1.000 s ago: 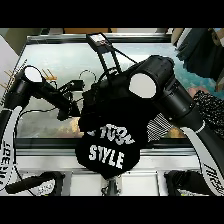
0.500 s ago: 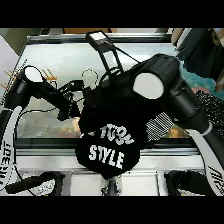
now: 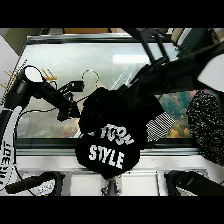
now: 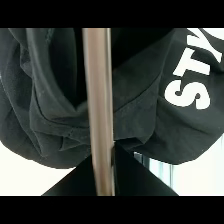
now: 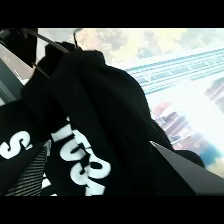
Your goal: Fold the clothes and pants, and hang the long-sleeved shirts on hangers.
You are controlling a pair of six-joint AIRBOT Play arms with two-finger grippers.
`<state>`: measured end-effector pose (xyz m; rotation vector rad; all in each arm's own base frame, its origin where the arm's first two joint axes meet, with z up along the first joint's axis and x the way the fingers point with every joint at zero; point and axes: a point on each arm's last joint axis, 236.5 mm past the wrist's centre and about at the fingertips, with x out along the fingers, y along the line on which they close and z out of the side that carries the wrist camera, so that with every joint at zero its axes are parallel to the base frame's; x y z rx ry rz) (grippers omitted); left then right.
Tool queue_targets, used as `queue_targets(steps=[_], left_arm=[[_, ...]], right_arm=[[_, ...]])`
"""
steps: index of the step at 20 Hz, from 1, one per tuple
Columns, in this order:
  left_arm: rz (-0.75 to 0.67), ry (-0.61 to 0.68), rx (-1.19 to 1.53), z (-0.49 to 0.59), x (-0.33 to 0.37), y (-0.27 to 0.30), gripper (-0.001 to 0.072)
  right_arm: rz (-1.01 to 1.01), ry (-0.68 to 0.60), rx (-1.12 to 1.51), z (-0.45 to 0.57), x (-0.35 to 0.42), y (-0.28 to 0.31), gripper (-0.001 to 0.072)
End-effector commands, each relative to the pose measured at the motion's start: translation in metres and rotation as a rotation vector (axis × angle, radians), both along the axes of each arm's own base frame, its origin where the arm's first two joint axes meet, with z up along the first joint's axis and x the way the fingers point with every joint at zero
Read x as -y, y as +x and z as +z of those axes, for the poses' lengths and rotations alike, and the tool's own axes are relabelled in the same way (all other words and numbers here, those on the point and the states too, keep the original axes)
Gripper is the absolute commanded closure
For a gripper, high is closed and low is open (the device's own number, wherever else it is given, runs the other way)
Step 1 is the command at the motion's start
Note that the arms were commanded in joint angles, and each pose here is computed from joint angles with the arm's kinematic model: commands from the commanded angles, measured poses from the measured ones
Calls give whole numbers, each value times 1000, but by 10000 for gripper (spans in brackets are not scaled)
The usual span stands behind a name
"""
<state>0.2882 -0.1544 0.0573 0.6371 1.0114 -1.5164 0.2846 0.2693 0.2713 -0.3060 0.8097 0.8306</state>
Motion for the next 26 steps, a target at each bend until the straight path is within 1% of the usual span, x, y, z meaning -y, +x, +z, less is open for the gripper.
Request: queue_targets(steps=[1, 3, 5, 7, 11, 13, 16, 20, 24, 26], left_arm=[[-1, 0, -1, 0, 0, 0, 694], [-1, 0, -1, 0, 0, 0, 694], [-1, 0, -1, 0, 0, 0, 694], [-1, 0, -1, 0, 0, 0, 694], [-1, 0, -1, 0, 0, 0, 694], [-1, -1, -2, 0, 0, 0, 694], [-4, 0, -8, 0, 0, -2, 694], [-4, 0, -9, 0, 0, -2, 694], [-4, 3, -17, 0, 1, -4, 694], [-4, 3, -17, 0, 1, -4, 694]], right_arm=[[119, -92, 104, 5, 17, -1, 26], [137, -118, 132, 4, 33, 10, 26], [135, -71, 104, 4, 51, 20, 26], [179, 41, 70, 6, 65, 24, 26], [274, 315, 61, 4, 99, 27, 26], [283, 382, 58, -15, 119, 31, 26], [248, 413, 29, -59, 139, 39, 26], [150, 462, 31, -105, 141, 60, 26], [186, 594, 57, -112, 121, 59, 26], [211, 606, 22, -121, 110, 58, 26]])
